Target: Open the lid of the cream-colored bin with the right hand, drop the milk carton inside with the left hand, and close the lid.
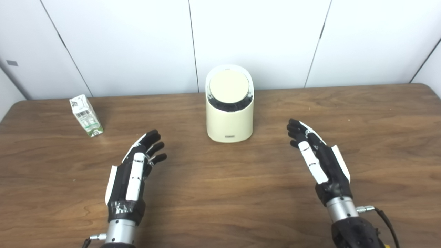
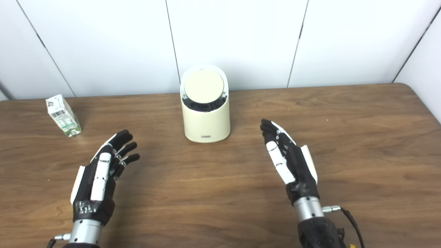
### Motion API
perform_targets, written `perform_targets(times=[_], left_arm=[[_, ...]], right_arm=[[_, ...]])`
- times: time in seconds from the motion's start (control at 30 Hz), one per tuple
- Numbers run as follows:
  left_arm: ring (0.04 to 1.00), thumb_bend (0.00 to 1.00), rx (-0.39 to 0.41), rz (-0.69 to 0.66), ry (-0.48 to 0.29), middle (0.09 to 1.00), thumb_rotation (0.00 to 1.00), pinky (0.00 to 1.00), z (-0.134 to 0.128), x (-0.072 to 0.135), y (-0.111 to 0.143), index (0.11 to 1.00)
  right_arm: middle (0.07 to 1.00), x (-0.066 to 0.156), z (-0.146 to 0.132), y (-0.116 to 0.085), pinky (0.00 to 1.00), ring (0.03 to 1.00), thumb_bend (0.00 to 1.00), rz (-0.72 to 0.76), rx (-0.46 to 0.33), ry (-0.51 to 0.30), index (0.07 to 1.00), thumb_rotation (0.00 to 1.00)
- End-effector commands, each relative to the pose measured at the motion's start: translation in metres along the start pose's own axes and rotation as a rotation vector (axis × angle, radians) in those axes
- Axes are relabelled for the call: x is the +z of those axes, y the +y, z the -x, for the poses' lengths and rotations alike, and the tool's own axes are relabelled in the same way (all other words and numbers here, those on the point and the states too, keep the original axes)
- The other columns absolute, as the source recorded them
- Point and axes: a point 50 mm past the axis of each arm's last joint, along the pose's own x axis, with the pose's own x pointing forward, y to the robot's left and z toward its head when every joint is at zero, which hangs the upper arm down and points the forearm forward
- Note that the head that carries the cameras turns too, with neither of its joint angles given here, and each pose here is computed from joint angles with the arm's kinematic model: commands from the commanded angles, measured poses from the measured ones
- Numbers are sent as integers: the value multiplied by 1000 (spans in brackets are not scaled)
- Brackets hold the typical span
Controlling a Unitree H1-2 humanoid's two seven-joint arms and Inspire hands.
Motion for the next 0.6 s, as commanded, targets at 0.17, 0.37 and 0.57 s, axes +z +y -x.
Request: perform_targets(times=[0.17,0.37,0.57], left_arm=[[838,265,-17,-7,-77,865,819,768,-10,9,-8,865],[842,267,-23,-8,-75,867,818,786,-11,6,-8,864],[846,252,-25,0,-73,869,819,793,-12,4,-7,866]], right_arm=[[845,19,-15,-2,783,852,310,-24,-27,-147,825,865],[888,46,-36,-1,828,888,370,4,-41,-204,871,814],[906,76,-66,4,828,906,534,103,-48,-246,890,687]])
